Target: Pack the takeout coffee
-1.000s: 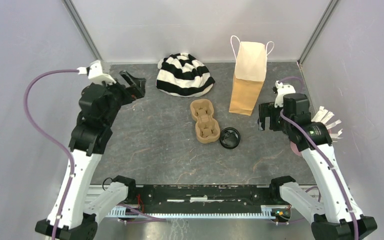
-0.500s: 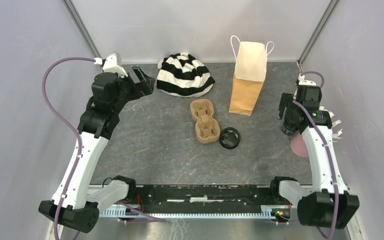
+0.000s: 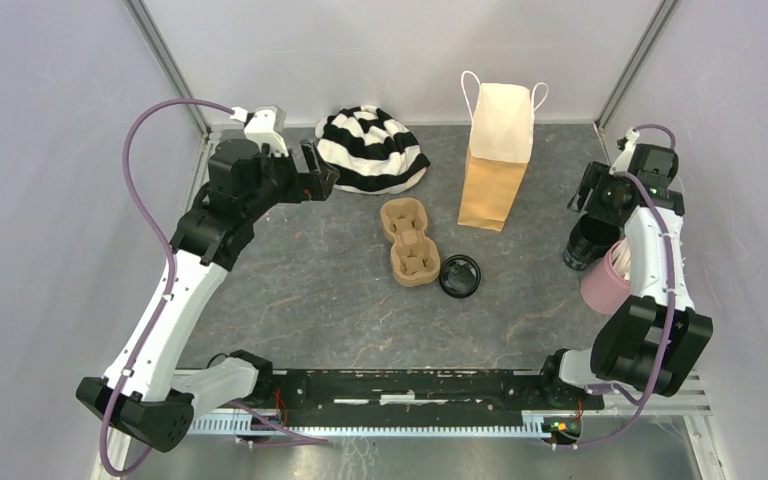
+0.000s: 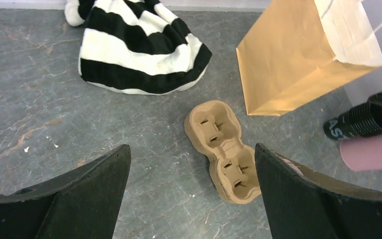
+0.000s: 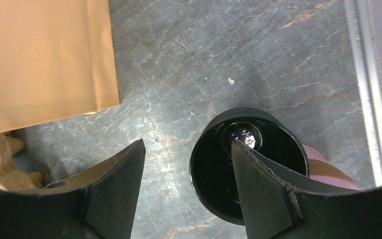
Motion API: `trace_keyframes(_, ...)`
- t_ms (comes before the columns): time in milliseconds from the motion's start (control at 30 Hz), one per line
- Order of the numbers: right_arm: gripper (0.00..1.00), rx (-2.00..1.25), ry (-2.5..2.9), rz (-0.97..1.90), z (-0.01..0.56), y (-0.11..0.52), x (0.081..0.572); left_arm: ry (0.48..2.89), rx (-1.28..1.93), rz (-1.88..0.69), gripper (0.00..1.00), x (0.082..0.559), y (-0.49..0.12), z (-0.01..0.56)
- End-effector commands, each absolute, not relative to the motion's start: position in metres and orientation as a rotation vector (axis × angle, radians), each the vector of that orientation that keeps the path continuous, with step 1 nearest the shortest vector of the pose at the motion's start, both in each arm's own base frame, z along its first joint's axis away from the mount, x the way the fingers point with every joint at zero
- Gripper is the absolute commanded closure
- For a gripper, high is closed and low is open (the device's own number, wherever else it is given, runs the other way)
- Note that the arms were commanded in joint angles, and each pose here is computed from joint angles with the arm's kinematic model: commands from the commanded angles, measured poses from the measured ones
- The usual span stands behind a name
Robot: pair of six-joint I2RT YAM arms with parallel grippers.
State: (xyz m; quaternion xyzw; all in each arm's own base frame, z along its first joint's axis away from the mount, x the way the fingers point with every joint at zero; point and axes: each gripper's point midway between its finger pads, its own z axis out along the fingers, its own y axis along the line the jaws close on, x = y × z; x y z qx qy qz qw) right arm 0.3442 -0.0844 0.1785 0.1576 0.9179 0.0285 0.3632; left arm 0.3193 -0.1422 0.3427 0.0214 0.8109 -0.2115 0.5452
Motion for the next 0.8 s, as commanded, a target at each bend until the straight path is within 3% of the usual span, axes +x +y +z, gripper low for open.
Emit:
trace_keyframes(0,0.30,0.433,2.301,0.272,0.183,-0.076,0.352,1.877,0.205,-0.516,0.00,0.315,-0.157,0.353)
trace_keyframes(767,0.52,0.573,2.285,0.466,0.155,-0.078,0.354,1.867,0.236,-0.486,0.00,0.323,-0.160,0.360)
